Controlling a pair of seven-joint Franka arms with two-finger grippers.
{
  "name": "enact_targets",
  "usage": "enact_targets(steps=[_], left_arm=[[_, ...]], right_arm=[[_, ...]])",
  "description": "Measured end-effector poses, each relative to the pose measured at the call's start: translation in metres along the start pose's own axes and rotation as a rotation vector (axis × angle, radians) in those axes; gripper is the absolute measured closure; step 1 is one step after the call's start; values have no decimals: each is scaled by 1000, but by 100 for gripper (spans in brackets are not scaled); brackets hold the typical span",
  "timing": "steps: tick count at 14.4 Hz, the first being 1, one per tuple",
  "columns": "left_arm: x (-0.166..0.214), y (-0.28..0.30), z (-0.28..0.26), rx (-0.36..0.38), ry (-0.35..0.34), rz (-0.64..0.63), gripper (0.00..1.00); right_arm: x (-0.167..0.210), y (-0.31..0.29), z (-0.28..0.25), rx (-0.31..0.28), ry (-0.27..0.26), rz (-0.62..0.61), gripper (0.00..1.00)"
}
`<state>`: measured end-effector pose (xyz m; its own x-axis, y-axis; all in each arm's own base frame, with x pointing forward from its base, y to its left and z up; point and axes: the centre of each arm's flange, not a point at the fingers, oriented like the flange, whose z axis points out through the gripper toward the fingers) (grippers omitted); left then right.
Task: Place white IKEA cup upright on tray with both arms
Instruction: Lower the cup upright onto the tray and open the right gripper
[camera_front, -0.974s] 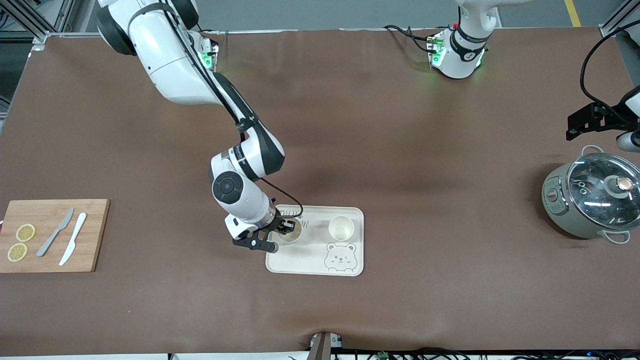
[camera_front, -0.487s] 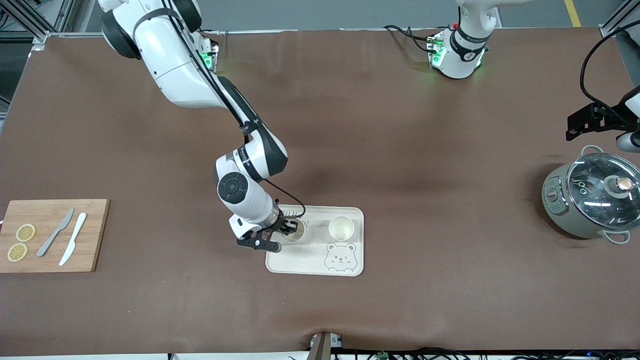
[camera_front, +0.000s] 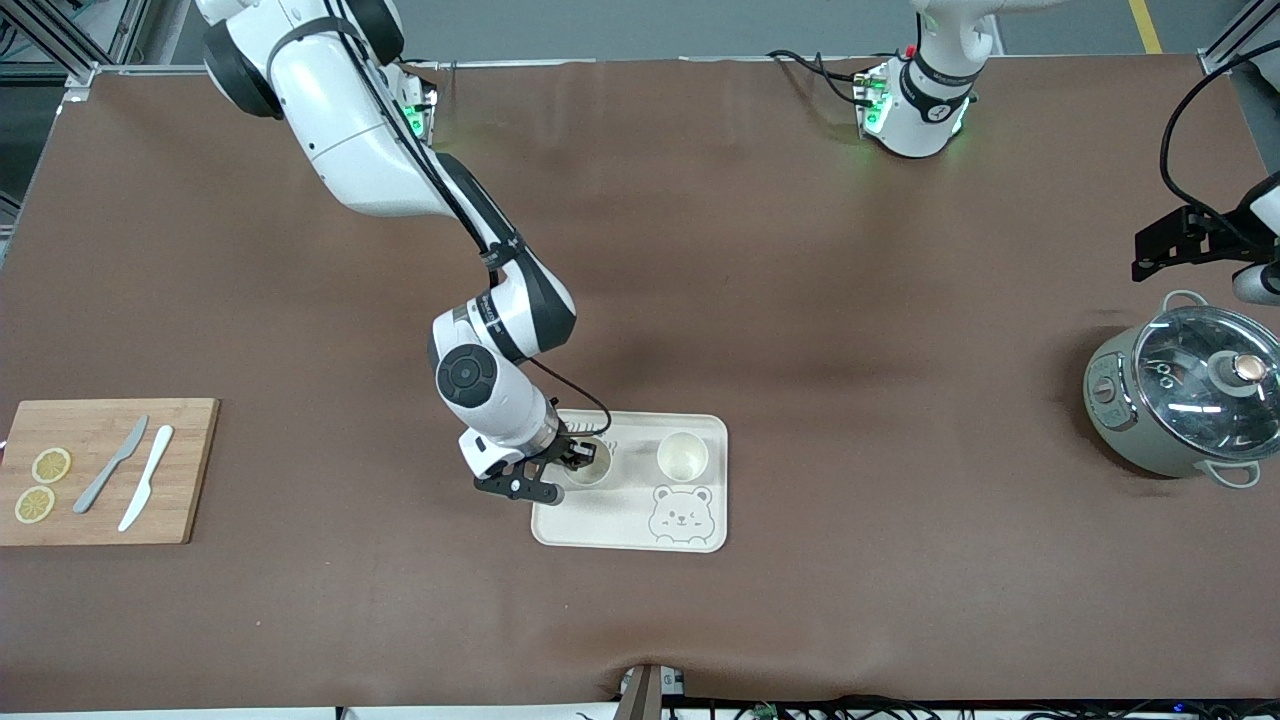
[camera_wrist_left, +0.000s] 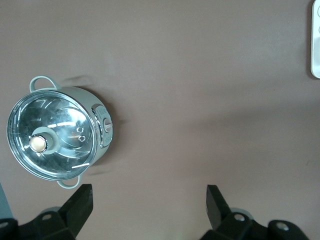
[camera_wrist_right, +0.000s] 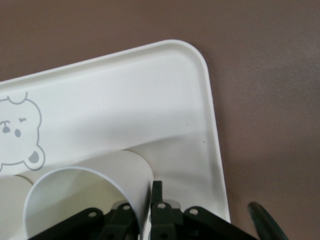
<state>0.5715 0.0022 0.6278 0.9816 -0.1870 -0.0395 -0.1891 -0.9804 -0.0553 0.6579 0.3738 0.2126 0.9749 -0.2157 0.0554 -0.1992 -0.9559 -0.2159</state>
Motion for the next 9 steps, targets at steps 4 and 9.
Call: enact_targets(steps=[4,9], left_arm=[[0,0,0,0,0,0,0],[0,0,0,0,0,0,0]], right_arm=[[1,1,0,-1,2,2,45],[1,1,0,-1,2,3,0]])
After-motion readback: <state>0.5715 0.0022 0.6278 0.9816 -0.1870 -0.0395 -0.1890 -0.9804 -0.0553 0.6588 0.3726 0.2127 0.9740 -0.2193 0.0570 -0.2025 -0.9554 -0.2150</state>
